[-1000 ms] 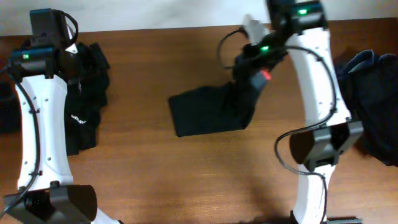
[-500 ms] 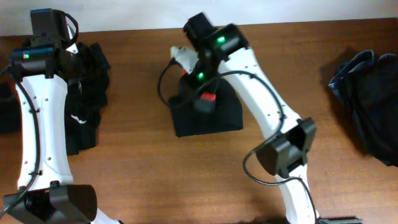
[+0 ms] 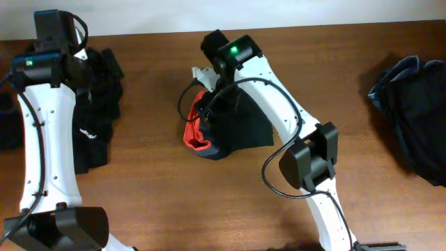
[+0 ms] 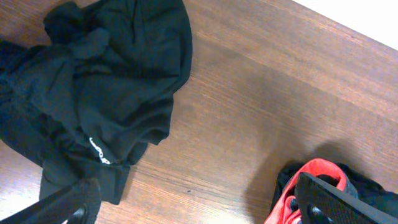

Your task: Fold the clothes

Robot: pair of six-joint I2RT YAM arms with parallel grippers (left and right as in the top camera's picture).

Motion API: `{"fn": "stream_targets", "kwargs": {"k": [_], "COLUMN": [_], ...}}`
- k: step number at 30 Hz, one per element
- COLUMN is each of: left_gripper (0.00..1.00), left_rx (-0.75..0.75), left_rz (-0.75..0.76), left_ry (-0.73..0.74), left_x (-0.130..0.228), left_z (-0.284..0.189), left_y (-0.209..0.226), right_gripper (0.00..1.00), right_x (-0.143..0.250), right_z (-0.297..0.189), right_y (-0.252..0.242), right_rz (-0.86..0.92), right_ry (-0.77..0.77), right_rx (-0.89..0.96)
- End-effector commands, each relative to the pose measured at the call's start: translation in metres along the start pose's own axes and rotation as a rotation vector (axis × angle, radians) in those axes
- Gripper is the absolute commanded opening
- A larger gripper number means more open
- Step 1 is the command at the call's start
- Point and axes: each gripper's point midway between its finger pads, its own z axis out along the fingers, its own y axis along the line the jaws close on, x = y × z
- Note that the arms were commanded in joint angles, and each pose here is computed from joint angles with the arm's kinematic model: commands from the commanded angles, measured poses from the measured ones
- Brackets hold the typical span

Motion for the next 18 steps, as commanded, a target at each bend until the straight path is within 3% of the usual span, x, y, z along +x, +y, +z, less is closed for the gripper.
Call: {"fn": "stream_targets", "kwargs": {"k": [1,5,11,18], "left_gripper": [0.99,0.99,0.99,0.99], "left_rx": [0.002,-0.005,-0.004,-0.019], "left_rz": [0.004,0.005,0.000,-0.033], "left_ry": [0.021,0.044,0.029,0.015], "left_x": [0.001,0.004,-0.001,-0.008], "left_z": [0.009,0.018,0.020,0.021], "left_y": [0.000,0.001,0.002,0.017], "right_gripper": [1.00,0.84,0.82,0.77], "right_x": [-0.011,-0.018,-0.041,-0.061], "right_z": [-0.029,-0.030,-0.023,-0.019], "right_y": [-0.004,-0.008,-0.004,-0.017], "right_rz": [0.074,0.131,0.226,0.487], "right_ry": [-0.095,-0.126,-0.193,-0.302], "right_rx": [-0.046,-0.060,0.000,0.215]}}
